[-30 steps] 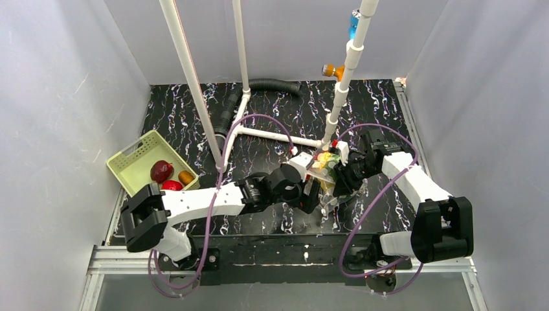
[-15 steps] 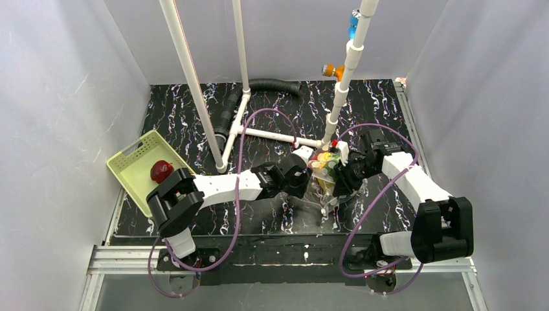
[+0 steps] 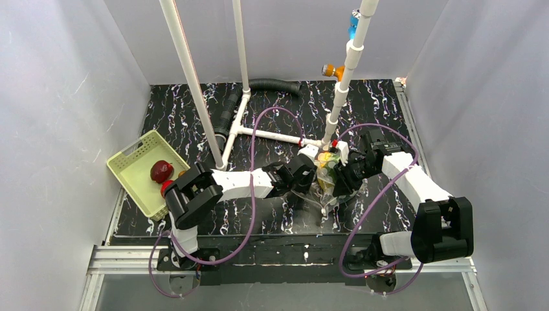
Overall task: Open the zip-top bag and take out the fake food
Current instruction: Pick up the fake vegetable from the zipper food storage bag.
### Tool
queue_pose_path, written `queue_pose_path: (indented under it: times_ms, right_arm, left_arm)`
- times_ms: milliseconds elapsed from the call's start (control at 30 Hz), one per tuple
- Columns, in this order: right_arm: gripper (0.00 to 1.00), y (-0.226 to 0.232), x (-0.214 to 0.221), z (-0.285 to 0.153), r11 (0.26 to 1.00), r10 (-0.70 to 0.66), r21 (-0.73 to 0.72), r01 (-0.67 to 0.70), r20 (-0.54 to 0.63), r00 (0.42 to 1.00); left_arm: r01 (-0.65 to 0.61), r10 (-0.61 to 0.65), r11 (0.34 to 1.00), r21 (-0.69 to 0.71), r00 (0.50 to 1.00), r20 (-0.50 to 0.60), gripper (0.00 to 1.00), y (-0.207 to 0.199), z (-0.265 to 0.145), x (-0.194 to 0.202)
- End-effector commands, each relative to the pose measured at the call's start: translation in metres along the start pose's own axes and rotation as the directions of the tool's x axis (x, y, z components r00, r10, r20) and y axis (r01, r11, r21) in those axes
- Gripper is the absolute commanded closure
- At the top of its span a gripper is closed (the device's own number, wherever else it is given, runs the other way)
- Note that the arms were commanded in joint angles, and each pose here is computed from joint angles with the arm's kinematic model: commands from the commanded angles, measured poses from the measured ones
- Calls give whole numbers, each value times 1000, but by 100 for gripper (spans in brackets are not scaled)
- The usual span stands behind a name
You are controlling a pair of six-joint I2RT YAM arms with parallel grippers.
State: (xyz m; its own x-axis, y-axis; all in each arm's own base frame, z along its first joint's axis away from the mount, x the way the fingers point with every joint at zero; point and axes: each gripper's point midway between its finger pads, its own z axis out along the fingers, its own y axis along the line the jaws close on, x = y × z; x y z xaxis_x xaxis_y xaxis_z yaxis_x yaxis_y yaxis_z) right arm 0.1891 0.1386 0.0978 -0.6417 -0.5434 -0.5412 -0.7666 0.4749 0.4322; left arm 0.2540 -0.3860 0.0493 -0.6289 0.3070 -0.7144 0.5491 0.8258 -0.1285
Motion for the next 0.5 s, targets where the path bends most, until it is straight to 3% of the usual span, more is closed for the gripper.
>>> queue_pose_path:
  times_ms: [0, 233, 467]
  right_arm:
    - [63, 5, -13, -6, 999, -37, -7, 37, 32, 999]
    - [63, 5, -13, -6, 999, -35, -9, 35, 31, 999]
    - [64, 4, -12, -5, 999, -31, -11, 31, 26, 999]
  left_arm:
    - [44, -32, 993, -109, 994, 104, 60, 18, 7, -29]
    - [47, -30, 990, -129, 990, 136, 53, 19, 14, -37]
    - [64, -43, 990, -129, 986, 161, 53, 18, 30, -37]
